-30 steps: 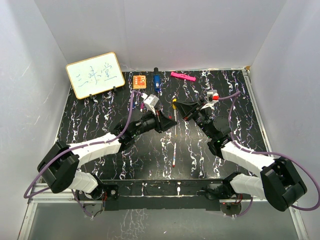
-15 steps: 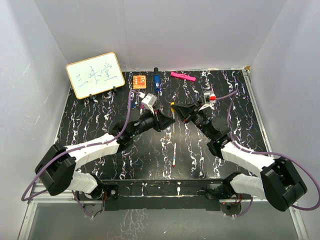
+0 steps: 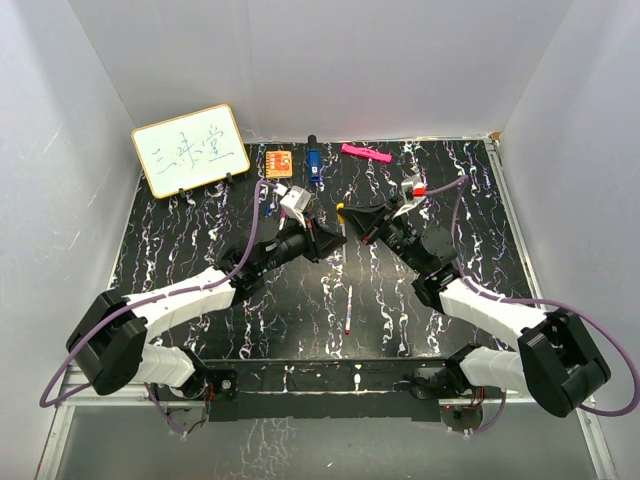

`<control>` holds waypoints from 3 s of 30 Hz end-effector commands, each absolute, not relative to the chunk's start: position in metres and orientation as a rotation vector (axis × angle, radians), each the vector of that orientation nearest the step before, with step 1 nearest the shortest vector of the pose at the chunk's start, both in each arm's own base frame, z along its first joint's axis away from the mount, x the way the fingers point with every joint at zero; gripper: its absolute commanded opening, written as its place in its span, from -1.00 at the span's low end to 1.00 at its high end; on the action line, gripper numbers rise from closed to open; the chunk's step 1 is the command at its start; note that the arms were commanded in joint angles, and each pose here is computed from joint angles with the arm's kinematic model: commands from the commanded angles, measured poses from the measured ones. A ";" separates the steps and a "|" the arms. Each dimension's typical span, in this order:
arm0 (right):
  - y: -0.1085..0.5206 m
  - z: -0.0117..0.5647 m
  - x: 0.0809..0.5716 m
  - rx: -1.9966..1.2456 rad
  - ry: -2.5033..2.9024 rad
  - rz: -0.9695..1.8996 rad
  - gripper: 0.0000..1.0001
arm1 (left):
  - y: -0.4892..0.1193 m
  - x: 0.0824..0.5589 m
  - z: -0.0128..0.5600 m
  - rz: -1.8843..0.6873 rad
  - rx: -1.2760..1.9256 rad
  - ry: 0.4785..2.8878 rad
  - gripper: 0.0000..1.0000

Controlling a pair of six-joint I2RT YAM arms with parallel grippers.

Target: Insert the pens into the pen caps

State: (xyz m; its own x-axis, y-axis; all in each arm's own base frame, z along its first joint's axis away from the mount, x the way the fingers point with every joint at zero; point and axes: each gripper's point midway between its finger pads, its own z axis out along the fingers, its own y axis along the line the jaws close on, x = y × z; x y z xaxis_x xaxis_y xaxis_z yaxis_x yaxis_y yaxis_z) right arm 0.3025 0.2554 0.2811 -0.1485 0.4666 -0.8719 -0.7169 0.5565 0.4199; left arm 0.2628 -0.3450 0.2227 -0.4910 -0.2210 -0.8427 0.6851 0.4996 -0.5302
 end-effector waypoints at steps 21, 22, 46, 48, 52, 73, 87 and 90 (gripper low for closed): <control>0.284 0.201 0.294 -0.380 1.667 0.932 -1.00 | -0.296 0.285 0.384 -1.018 0.255 1.202 -1.00; 0.286 0.198 0.293 -0.392 1.677 0.929 -1.00 | -0.296 0.285 0.385 -1.018 0.254 1.196 -1.00; 0.292 0.241 0.317 -0.307 1.589 0.795 -0.65 | -0.300 0.296 0.288 -0.914 0.309 1.570 -1.00; 0.287 0.271 0.326 -0.258 1.503 0.765 -0.52 | -0.300 0.291 0.259 -0.920 0.312 1.663 -1.00; 0.270 0.330 0.340 -0.159 1.344 0.700 -0.24 | -0.294 0.286 0.208 -0.865 0.311 1.836 -1.00; 0.200 0.334 0.327 0.047 1.332 0.516 -0.07 | -0.271 0.391 0.082 -0.367 0.316 2.330 -1.00; 0.209 0.312 0.326 0.035 1.393 0.556 -0.08 | -0.275 0.412 0.048 -0.393 0.210 2.418 -1.00; 0.211 0.307 0.325 0.031 1.407 0.565 -0.08 | -0.270 0.415 0.040 -0.379 0.176 2.437 -1.00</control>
State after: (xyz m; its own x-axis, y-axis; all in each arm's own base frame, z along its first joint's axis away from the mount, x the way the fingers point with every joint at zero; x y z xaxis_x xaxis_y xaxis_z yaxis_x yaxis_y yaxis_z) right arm 0.3274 0.2089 0.3097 0.0640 0.3743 -0.9251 -0.3400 0.8797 0.3324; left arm 0.4081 -0.2747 0.0403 -0.7585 0.0665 -0.6482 0.2639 0.9409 -0.2123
